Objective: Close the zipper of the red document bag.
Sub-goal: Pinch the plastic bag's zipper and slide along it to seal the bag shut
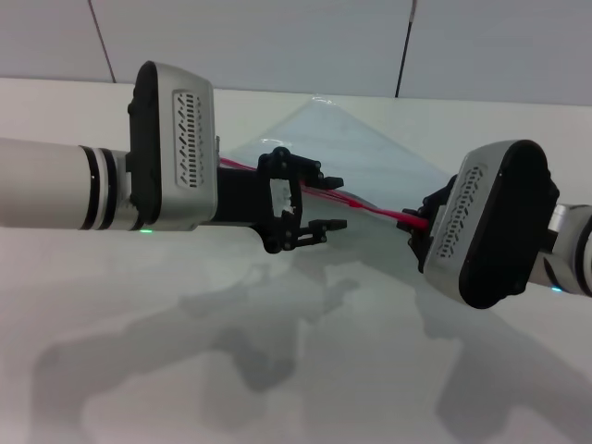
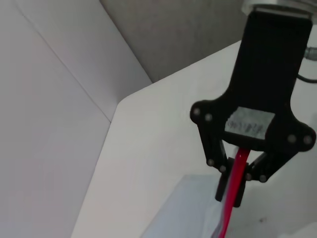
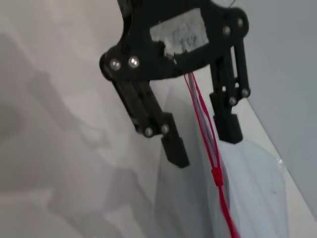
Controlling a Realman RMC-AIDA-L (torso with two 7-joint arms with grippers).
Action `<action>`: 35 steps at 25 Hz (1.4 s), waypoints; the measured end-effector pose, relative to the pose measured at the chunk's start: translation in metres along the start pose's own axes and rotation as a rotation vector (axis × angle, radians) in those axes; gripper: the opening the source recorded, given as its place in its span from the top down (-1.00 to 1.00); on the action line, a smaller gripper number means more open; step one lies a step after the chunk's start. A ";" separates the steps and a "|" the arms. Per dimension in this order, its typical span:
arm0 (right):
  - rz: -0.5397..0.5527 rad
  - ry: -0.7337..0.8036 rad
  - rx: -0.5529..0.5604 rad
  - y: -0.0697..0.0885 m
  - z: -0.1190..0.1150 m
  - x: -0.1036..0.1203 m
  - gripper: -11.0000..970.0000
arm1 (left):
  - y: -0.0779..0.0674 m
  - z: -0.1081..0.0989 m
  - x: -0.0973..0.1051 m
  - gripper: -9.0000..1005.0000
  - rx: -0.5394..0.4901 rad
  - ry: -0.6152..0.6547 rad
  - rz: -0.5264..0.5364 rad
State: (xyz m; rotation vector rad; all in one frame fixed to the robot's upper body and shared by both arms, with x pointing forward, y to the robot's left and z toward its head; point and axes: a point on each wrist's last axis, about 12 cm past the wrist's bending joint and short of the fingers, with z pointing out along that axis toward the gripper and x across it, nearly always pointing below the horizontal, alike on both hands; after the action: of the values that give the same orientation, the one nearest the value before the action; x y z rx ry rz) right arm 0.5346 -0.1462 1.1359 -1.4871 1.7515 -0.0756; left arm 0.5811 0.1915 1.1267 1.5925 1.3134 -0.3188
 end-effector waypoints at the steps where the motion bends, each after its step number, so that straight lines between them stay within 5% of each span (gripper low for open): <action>1: 0.000 -0.002 0.000 0.000 0.000 -0.001 0.83 | 0.000 0.000 0.000 0.09 0.001 0.001 0.003; 19: -0.002 -0.010 -0.008 0.000 -0.003 -0.005 0.81 | 0.003 0.006 -0.001 0.11 0.008 0.001 -0.001; 22: 0.005 -0.025 -0.017 0.001 -0.003 -0.007 0.80 | 0.001 0.010 0.000 0.29 0.024 0.004 -0.007; 35: 0.000 -0.026 -0.019 0.001 -0.004 -0.007 0.78 | 0.004 0.013 0.001 0.44 0.018 0.015 -0.031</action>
State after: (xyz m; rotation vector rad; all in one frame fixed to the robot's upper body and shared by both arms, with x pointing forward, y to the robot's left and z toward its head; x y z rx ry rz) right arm 0.5317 -0.1414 1.1418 -1.4959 1.7359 -0.0394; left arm 0.5899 0.1818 1.1217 1.5933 1.3512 -0.3394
